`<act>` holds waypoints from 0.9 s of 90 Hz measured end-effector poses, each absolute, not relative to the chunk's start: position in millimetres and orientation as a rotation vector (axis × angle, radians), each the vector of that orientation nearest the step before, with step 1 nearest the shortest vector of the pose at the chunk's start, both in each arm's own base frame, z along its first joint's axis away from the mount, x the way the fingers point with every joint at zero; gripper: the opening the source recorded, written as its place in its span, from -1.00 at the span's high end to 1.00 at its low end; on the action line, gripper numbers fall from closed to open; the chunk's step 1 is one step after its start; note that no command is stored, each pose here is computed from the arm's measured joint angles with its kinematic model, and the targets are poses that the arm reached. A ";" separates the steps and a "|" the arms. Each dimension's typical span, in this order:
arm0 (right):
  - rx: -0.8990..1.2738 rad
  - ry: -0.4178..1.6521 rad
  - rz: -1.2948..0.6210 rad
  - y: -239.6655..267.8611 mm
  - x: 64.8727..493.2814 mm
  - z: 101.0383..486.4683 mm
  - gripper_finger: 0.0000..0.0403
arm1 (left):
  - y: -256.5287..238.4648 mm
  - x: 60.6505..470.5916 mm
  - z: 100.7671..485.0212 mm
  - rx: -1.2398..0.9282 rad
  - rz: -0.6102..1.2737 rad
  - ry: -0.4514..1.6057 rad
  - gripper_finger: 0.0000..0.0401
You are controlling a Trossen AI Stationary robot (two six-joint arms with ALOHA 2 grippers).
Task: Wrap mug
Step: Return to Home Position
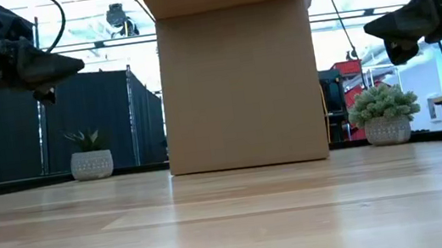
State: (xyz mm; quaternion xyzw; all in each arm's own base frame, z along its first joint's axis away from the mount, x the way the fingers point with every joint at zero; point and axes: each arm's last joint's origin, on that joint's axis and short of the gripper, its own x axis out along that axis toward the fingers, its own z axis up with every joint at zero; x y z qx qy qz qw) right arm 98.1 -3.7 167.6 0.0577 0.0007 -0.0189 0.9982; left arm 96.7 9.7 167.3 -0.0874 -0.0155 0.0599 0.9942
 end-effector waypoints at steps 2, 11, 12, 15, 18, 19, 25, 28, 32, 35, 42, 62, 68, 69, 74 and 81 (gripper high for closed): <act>0.115 0.002 -0.038 -3.8 98.1 167.5 0.99 | 9.7 96.7 167.3 -0.175 0.120 -0.031 0.98; 0.115 0.001 -0.038 -3.8 98.1 167.7 0.99 | 9.7 96.7 167.3 -0.175 0.120 -0.031 0.98; 0.116 0.001 -0.038 -3.7 98.1 167.7 0.99 | 9.7 96.7 167.3 -0.175 0.120 -0.031 0.98; 0.115 0.001 -0.038 -3.7 98.1 167.7 0.99 | 9.7 96.7 167.3 -0.175 0.120 -0.031 0.98; 0.116 0.001 -0.038 -3.7 98.1 167.7 0.99 | 9.7 96.7 167.3 -0.175 0.120 -0.031 0.98; 0.116 0.001 -0.038 -3.7 98.1 167.7 0.99 | 9.7 96.7 167.3 -0.175 0.120 -0.031 0.98; 0.116 0.001 -0.038 -3.8 98.1 167.7 0.99 | 9.7 96.7 167.3 -0.175 0.120 -0.031 0.98; 0.116 0.001 -0.038 -3.8 98.1 167.7 0.99 | 9.7 96.7 167.3 -0.175 0.120 -0.031 0.98; 0.115 0.001 -0.038 -3.8 98.1 167.7 0.99 | 9.7 96.7 167.3 -0.175 0.120 -0.031 0.98; 0.115 0.001 -0.038 -3.8 98.1 167.7 0.99 | 9.7 96.7 167.3 -0.175 0.120 -0.031 0.98; 0.115 0.001 -0.038 -3.8 98.0 167.7 0.99 | 9.7 96.7 167.3 -0.175 0.120 -0.031 0.98; 0.088 -0.020 -0.040 -4.0 96.7 169.4 0.99 | 9.7 96.7 167.3 -0.175 0.120 -0.031 0.98; 0.073 -0.019 -0.048 -4.7 96.7 169.3 0.99 | 9.7 96.7 167.3 -0.175 0.120 -0.031 0.98; 0.071 -0.019 -0.050 -4.9 96.7 169.3 0.99 | 9.7 96.7 167.3 -0.175 0.120 -0.031 0.98; 0.067 -0.020 -0.054 -5.2 96.6 169.3 0.99 | 9.7 96.7 167.3 -0.175 0.120 -0.031 0.98; 0.066 -0.020 -0.055 -5.3 96.6 169.3 0.99 | 9.7 96.7 167.3 -0.175 0.120 -0.031 0.98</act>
